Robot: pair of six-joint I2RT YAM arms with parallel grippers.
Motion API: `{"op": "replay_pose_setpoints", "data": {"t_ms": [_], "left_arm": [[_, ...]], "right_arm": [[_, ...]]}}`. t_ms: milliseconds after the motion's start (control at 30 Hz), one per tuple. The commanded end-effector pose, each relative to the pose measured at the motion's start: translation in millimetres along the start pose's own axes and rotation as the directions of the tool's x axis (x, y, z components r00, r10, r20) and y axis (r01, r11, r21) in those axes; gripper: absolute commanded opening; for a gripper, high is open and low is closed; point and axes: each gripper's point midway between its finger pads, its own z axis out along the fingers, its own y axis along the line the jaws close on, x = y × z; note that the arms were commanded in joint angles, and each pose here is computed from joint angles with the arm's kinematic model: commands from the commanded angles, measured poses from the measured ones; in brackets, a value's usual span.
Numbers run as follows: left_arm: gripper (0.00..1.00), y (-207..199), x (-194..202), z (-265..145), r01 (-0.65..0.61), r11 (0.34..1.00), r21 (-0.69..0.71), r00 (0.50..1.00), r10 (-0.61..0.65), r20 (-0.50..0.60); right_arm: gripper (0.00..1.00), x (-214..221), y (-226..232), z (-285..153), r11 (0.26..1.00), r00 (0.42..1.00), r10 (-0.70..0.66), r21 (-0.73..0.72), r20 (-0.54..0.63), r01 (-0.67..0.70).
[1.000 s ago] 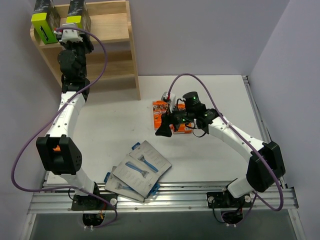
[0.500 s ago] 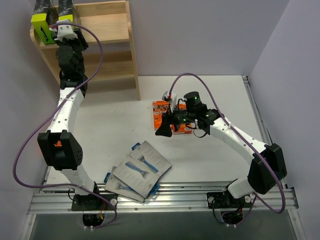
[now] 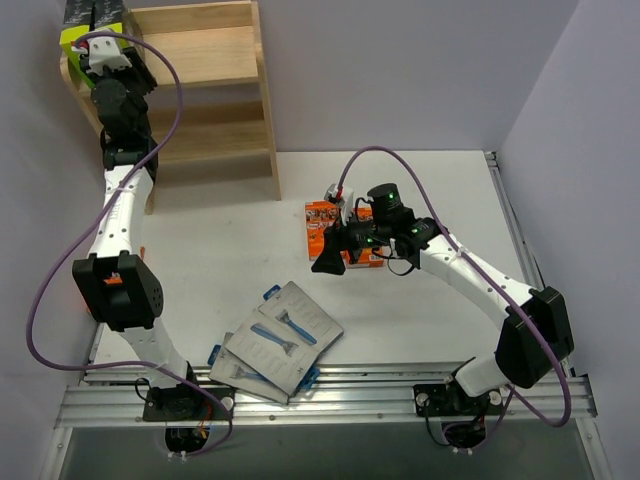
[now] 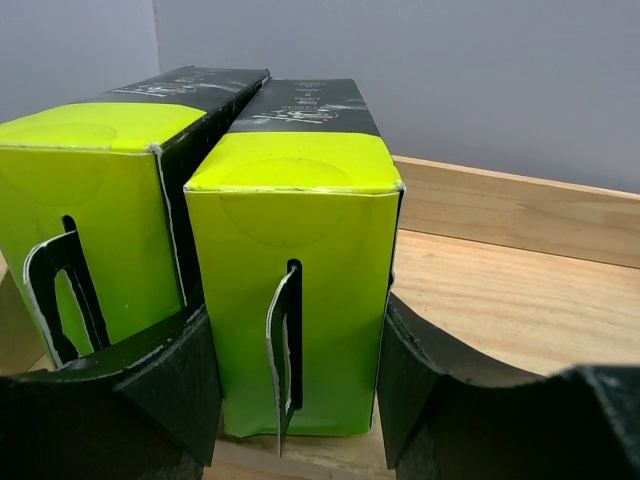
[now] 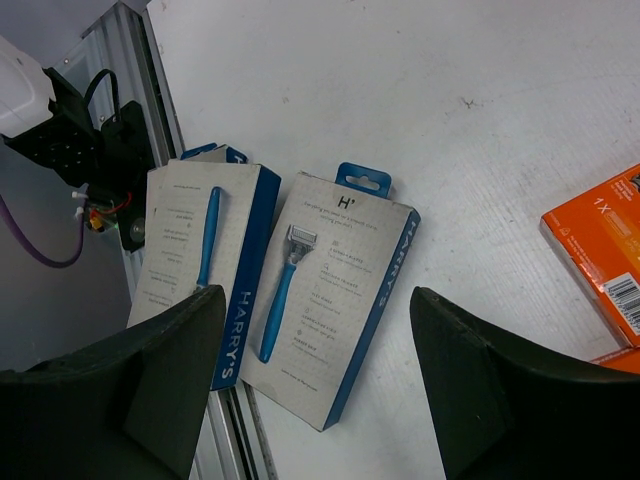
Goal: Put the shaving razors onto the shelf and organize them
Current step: Place the shaving razor onto shelf
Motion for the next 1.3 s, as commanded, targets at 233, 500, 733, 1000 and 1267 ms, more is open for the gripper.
{"op": "replay_pose_setpoints", "data": {"t_ms": [233,500,733,1000,1267], "left_arm": [[0.16,49,6,14,0.006,0.992,-0.125,0.999,-0.012,-0.041],[0.52,54,9,10,-0.004,0.991,-0.133,0.998,-0.005,-0.067],[0.61,51,1,0,0.007,0.993,-0.114,0.997,-0.016,-0.076],[0.84,47,-7,-10,0.02,0.995,-0.094,0.997,-0.027,-0.079],[1.0,45,-14,-22,0.023,0.996,-0.081,0.996,-0.03,-0.085]], "right_arm": [[0.7,-21,9,-2,1.0,0.999,0.001,-0.018,0.041,0.0],[0.71,-19,9,2,1.0,0.999,0.014,-0.023,0.043,-0.013],[0.72,-22,12,1,1.0,0.998,0.002,-0.023,0.061,0.0],[0.73,-22,15,-2,1.0,0.998,-0.011,-0.026,0.063,0.013],[0.73,-19,23,-12,0.999,0.998,-0.033,-0.035,0.056,0.035]]}}
